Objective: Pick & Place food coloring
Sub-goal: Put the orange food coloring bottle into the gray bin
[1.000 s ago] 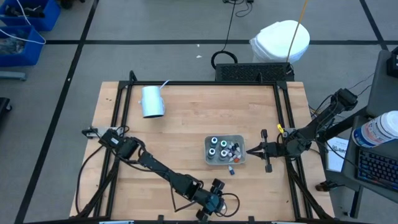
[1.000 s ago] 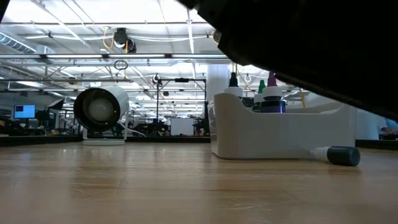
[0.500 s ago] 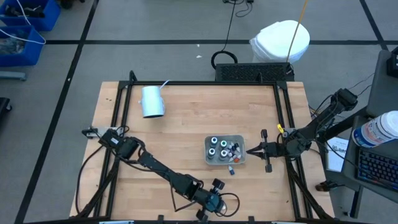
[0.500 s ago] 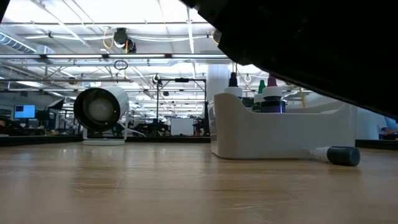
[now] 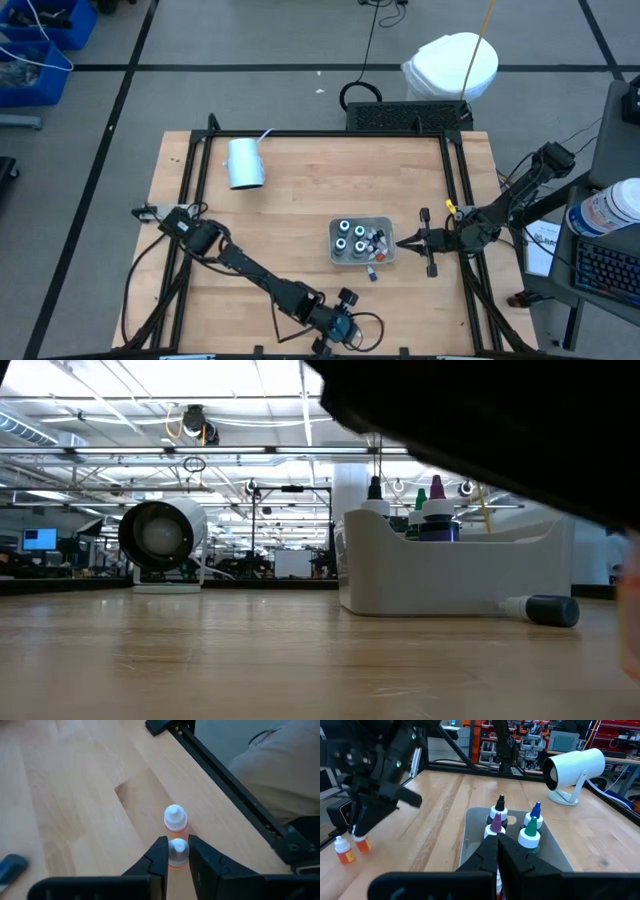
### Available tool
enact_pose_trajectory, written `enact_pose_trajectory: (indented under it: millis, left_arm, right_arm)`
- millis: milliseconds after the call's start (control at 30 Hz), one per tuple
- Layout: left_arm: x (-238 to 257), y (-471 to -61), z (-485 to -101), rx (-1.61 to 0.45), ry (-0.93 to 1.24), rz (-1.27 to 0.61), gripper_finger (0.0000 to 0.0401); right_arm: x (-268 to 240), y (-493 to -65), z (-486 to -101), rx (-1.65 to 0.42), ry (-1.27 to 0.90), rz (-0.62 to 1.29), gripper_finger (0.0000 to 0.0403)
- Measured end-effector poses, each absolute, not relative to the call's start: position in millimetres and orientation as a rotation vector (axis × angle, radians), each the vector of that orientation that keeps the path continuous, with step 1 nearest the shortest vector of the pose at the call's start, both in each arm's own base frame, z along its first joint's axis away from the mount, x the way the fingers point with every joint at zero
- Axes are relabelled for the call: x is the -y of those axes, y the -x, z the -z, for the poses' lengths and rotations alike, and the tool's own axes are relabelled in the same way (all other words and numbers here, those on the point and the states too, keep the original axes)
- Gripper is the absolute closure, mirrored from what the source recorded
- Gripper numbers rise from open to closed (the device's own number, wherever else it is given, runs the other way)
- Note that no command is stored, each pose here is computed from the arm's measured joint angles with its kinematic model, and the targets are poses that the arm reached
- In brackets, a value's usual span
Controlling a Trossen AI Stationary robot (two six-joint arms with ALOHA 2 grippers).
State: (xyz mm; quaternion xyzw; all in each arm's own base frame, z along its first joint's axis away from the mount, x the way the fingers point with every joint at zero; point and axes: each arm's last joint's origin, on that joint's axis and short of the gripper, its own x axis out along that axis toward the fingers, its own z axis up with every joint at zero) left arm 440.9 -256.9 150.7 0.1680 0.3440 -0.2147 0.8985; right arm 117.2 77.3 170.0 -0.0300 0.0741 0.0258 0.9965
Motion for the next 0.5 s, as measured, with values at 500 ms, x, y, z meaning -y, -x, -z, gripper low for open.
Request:
enact_pose_trajectory:
  millis: [500]
  left_arm:
    - [238.7,-439.5,-244.0,-0.405,-0.305,0.068,0.0344]
  right_arm:
    - [-77.3,-117.2,-169.9,-0.149,0.061,-0.051,0.0403]
